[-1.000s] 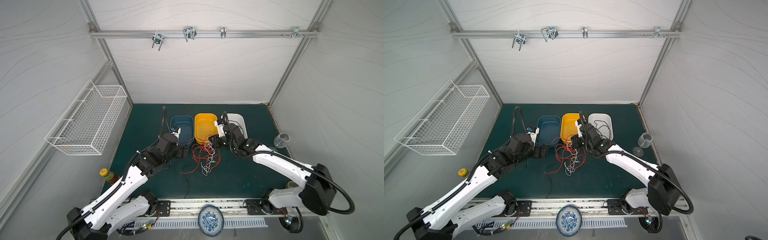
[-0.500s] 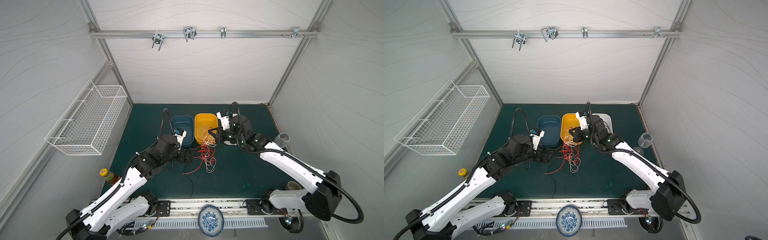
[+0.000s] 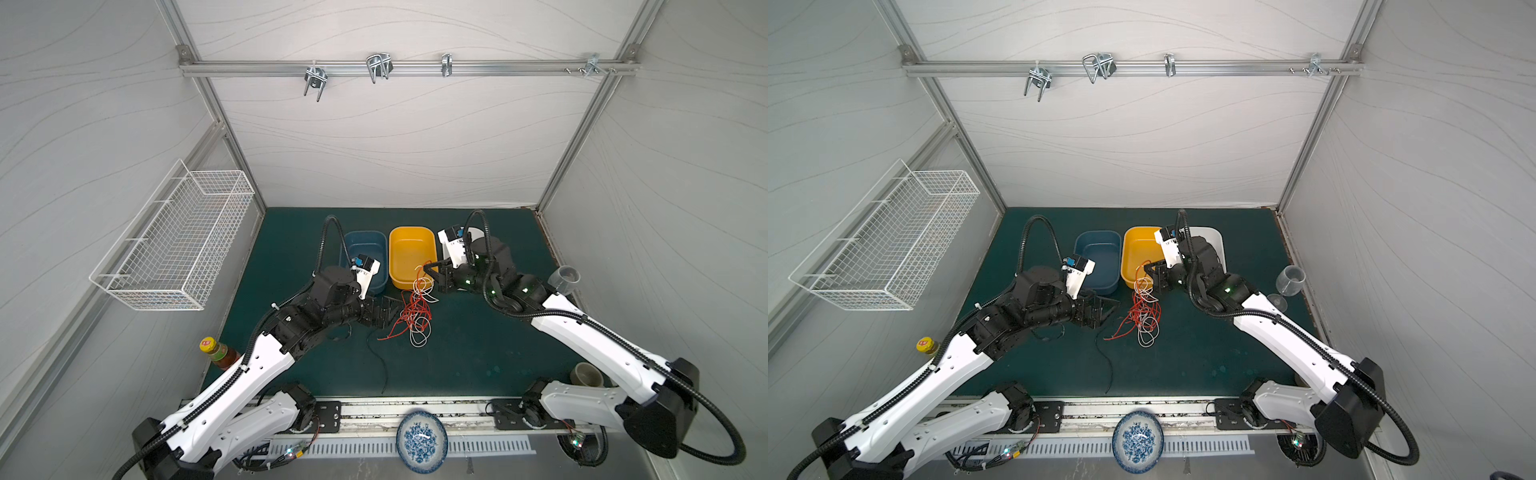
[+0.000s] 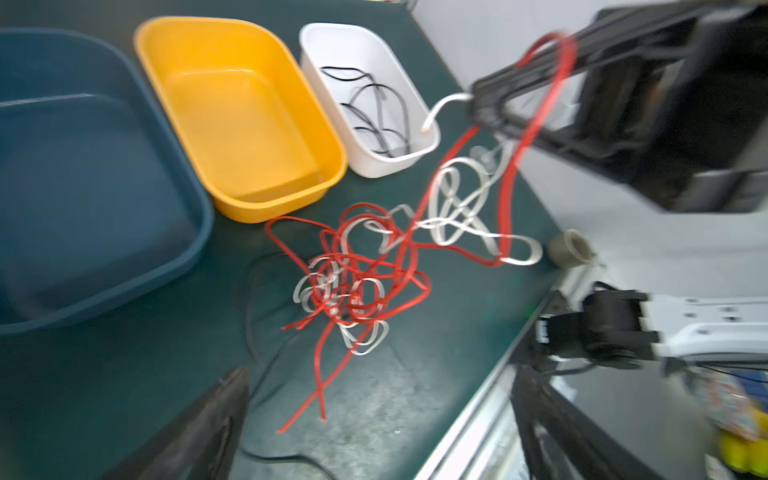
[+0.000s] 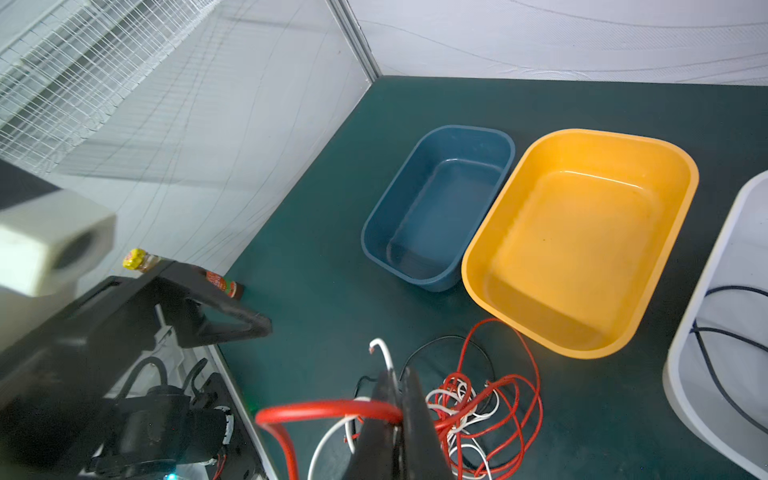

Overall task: Untangle the cables
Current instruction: 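Lift wires with the right gripper while the left gripper reaches to grasp the red wire, then raise the red wire high with the left gripper, pulling it from the pile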

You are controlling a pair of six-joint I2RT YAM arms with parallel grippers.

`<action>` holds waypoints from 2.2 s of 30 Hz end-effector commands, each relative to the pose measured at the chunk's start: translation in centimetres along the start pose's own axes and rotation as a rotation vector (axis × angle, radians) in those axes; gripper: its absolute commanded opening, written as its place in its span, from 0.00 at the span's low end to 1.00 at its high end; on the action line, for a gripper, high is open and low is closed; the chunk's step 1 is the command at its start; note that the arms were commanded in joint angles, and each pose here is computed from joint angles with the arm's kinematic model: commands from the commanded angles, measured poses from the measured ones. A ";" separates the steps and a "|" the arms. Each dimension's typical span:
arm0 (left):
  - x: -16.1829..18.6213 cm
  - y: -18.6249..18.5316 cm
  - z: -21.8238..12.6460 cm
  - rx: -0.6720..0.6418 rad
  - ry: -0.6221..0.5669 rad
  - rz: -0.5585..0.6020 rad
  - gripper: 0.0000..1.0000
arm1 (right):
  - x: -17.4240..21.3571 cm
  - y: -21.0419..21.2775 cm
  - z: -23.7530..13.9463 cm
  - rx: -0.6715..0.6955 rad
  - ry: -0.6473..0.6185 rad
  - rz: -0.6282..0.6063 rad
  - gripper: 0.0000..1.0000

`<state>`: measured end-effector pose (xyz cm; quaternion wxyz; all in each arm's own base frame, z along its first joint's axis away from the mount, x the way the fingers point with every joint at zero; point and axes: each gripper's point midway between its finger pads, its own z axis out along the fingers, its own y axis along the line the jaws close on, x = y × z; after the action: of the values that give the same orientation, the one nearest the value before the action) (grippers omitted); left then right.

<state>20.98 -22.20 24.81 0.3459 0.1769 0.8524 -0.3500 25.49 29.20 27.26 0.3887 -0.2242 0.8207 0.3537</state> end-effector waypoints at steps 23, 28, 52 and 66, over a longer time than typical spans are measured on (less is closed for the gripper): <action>-3.7 -3.8 4.3 0.142 0.058 -0.108 0.51 | 3.5 2.3 1.1 -0.050 0.102 -0.099 0.00; -3.5 -3.5 4.7 0.105 0.067 -0.090 0.39 | 3.6 2.8 1.1 -0.070 0.108 -0.095 0.00; -7.1 -2.4 0.6 -0.048 -0.072 -0.026 0.00 | 8.1 -1.0 1.1 -0.004 0.161 -0.009 0.19; -10.4 -3.7 -2.2 -0.044 -0.153 -0.035 0.00 | 8.7 -0.1 -0.1 -0.153 0.066 0.017 0.53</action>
<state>24.92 -24.26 31.80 0.3711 0.1340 0.8531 -0.3413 20.62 27.33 18.15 0.3149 -0.2426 0.8369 0.3761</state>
